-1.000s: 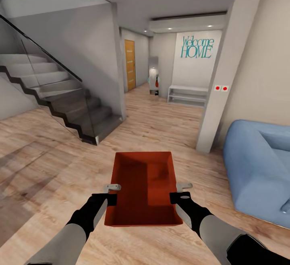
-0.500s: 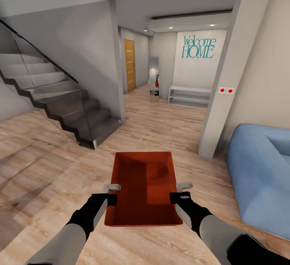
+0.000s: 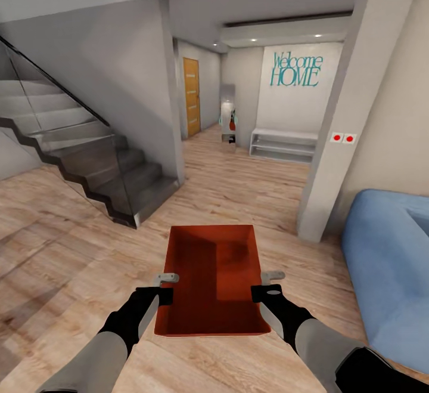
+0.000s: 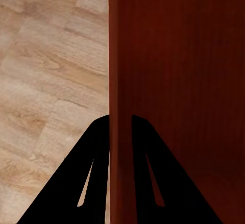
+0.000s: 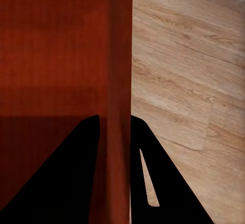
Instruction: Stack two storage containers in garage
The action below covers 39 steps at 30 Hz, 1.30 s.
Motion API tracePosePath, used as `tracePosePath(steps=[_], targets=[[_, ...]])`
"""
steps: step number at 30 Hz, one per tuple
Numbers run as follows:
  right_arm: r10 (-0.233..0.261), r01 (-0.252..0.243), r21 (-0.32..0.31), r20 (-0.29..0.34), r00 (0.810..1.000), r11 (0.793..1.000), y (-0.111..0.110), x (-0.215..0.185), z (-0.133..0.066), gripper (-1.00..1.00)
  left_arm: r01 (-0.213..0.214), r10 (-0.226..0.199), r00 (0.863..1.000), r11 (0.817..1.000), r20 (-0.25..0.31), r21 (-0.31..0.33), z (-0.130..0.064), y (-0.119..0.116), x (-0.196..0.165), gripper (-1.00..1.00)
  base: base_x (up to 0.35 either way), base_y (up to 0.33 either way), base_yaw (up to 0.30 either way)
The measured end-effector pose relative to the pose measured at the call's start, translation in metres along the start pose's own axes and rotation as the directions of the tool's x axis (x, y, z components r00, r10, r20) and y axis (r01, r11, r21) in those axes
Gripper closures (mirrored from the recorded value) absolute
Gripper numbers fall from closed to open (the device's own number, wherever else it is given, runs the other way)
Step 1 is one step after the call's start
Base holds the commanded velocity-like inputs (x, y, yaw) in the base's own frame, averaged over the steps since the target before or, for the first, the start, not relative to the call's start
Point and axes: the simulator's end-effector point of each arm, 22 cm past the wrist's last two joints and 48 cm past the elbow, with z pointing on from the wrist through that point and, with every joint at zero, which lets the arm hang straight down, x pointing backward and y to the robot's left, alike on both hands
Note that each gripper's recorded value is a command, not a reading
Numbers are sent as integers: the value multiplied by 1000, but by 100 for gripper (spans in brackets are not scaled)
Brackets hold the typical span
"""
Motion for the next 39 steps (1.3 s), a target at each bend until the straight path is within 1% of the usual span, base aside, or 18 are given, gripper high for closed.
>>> tracePosePath(steps=[39], targets=[[0,0,0,0,1000,1000,0,0,0,100,0,0,1000,1000,0,0,0,0,0,100,322,0,-14]])
